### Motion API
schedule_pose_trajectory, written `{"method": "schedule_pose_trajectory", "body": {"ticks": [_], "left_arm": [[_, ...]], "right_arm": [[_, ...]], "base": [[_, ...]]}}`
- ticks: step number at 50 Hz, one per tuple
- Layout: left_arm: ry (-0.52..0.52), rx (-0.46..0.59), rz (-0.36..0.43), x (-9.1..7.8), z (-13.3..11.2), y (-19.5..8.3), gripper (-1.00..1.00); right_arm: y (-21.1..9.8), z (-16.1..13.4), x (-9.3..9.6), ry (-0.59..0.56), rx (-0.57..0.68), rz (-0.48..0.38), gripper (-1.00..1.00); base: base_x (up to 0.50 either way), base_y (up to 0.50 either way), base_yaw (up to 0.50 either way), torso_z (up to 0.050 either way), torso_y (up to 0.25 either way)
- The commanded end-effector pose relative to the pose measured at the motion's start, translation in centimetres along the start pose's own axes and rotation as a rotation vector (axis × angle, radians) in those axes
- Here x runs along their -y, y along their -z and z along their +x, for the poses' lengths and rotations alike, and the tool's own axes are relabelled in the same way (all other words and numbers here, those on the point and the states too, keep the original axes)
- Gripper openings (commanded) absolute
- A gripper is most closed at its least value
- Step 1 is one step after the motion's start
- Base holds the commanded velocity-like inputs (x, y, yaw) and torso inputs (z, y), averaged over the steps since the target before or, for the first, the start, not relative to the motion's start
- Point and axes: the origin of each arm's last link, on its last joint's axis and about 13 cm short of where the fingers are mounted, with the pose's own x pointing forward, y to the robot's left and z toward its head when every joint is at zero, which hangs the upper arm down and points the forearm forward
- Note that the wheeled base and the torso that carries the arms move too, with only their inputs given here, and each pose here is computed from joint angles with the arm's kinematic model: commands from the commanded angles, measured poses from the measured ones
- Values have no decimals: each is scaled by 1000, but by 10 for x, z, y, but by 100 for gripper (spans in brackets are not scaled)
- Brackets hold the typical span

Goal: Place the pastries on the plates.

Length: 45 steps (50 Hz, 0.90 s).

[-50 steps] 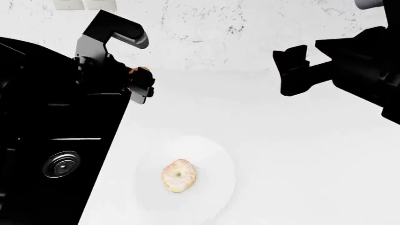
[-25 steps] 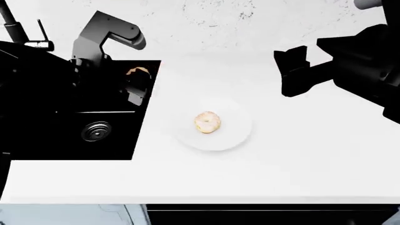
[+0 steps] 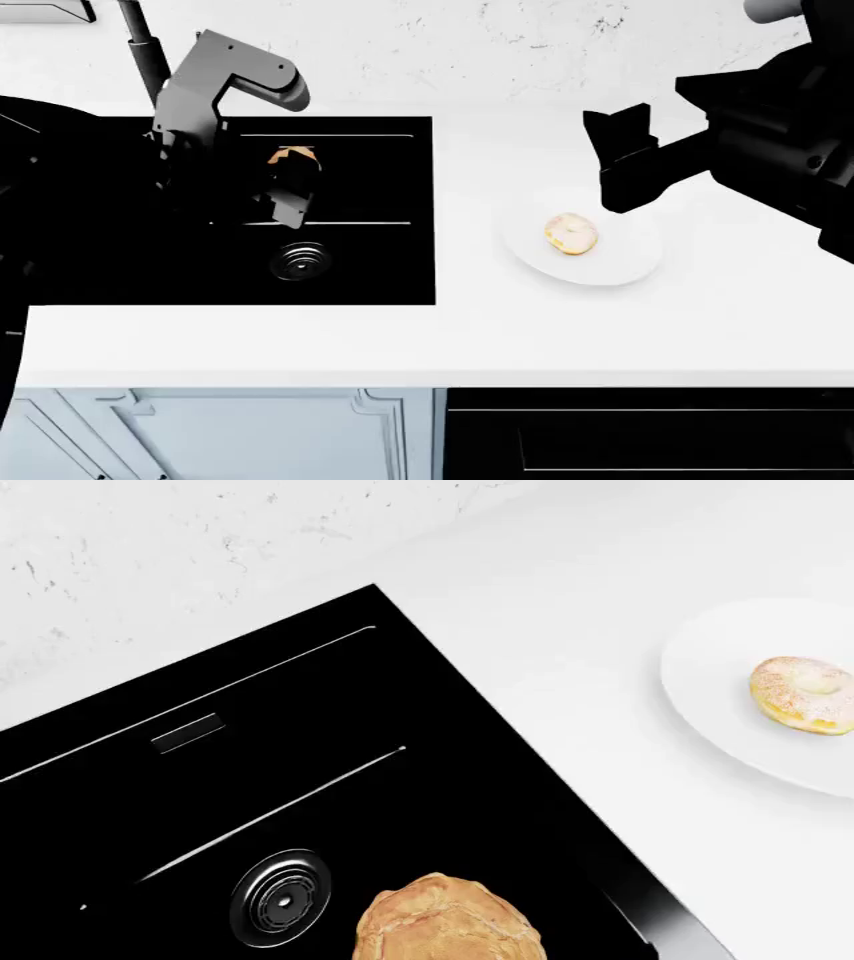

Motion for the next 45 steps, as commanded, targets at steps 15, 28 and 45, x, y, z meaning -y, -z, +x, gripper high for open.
{"method": "schedule_pose_trajectory", "body": {"ticks": [15,28,45], "left_arm": [[-7,8,-13,-1,-1,2,-100],[-8,6,-17,-2,-2,5,-100],[-13,3,-23,-3,-3,10,-100]], "right_arm": [[0,0,1,19,-9,-57,100],[0,0,0,34,-7,-37,100],[0,0,0,32,-6,-33,100]], "base": [[166,500,0,0,0],[56,500,0,0,0],[-153,500,0,0,0]]}}
